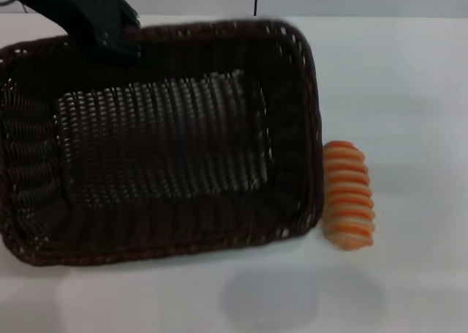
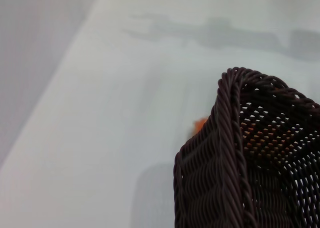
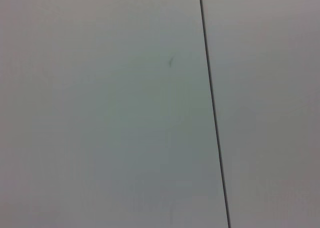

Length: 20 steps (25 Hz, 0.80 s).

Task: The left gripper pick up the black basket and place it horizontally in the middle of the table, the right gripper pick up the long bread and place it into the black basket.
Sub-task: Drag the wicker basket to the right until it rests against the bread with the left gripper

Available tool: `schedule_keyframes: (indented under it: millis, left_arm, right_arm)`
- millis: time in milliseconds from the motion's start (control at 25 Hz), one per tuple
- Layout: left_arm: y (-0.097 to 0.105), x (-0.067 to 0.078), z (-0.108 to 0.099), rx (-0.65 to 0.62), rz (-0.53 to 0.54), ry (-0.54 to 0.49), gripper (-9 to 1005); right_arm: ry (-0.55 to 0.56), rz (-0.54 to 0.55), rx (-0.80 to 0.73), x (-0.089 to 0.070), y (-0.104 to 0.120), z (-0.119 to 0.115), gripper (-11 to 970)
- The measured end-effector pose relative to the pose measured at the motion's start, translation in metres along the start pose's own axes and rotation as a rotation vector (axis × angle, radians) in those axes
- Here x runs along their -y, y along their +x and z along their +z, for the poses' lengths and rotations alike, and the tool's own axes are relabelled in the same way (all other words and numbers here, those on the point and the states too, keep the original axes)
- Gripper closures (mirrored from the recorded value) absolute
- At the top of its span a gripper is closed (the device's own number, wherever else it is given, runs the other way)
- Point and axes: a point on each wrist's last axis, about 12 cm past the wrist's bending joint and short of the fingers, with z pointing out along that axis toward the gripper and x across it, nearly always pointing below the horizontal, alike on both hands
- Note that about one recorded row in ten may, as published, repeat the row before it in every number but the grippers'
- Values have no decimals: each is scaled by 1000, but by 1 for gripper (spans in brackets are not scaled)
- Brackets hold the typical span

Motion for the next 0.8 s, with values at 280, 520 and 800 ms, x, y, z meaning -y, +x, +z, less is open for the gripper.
schedule_keyframes:
  millis: [280,520,800]
  left_arm:
    - [1,8,31,-100,101,90,752]
    - [10,11,41,-124,106,79,739]
    - [21,7,43,-74,79,19,723]
  right_arm:
    - [8,0,-6,3,0,-6,348]
    - [6,1,-9,2,0,-7,349]
    - [-5,6,-4,-2,-2,-7,349]
